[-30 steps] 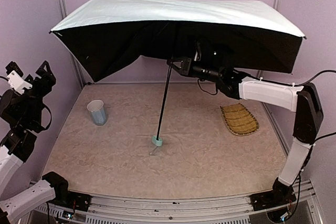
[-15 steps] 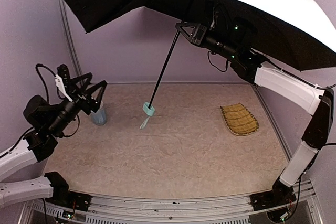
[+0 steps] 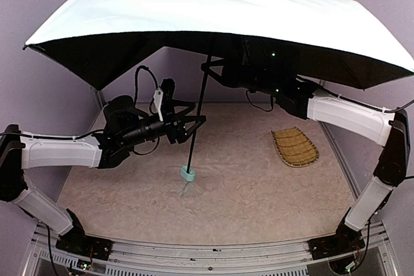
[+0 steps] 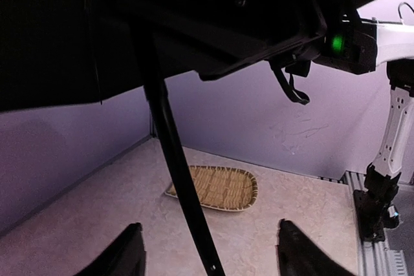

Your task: Put away the umbrella

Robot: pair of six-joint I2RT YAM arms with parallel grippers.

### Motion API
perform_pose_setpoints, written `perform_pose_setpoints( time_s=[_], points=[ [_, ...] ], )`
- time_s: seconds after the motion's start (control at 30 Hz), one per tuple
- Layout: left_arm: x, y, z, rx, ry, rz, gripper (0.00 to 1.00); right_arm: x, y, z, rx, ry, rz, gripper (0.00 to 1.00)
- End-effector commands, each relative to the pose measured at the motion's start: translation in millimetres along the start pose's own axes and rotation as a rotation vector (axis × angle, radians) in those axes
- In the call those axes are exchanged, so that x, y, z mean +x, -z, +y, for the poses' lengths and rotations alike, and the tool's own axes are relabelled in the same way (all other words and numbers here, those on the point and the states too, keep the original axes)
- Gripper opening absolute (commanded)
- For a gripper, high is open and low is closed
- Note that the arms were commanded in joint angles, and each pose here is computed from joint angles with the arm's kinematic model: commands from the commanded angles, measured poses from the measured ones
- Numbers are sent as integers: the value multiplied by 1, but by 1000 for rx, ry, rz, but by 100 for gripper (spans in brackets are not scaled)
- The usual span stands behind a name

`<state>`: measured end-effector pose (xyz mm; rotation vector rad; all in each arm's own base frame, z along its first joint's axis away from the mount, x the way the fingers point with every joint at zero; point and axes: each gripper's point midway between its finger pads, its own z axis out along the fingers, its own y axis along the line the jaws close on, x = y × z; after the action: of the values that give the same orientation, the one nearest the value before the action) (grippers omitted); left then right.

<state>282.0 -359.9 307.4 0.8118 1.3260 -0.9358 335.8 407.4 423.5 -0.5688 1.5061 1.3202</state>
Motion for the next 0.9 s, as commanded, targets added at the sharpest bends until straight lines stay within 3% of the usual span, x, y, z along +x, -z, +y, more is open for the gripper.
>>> perform_pose_setpoints(
  time_s=[0.0, 0.03, 0.13, 0.2, 0.3, 0.37, 0.53, 0.57, 0.67, 0.7, 0.87],
  points=[
    [-19, -10, -2, 64, 56, -90, 49, -21, 11, 32, -78, 75, -39, 0],
    [-20, -10, -2, 70, 75, -107, 44, -19, 11, 32, -84, 73, -35, 0],
    [-9, -18, -6, 114, 122, -104, 49, -16, 10, 36, -119, 67, -27, 0],
    [-2, -24, -2, 111, 160, -85, 45, -14, 9, 37, -137, 61, -19, 0],
    [2, -25, 3, 97, 194, -84, 22, -10, 7, 36, -137, 56, -9, 0],
    [-1, -24, 2, 104, 209, -99, 0, -8, 7, 33, -126, 56, -3, 0],
    [-18, -15, -10, 172, 374, -169, 0, -10, 9, 29, -97, 82, -11, 0],
    [-20, -13, -13, 196, 422, -177, 0, -11, 11, 26, -82, 91, -17, 8],
    [-31, -10, -19, 255, 564, -212, 0, -12, 18, 15, -27, 100, -42, 48],
    [-34, -9, -20, 275, 601, -225, 0, -11, 21, 11, -14, 100, -50, 55],
    [-44, -5, -28, 369, 713, -273, 0, -3, 34, -2, 24, 117, -65, 65]
  ],
)
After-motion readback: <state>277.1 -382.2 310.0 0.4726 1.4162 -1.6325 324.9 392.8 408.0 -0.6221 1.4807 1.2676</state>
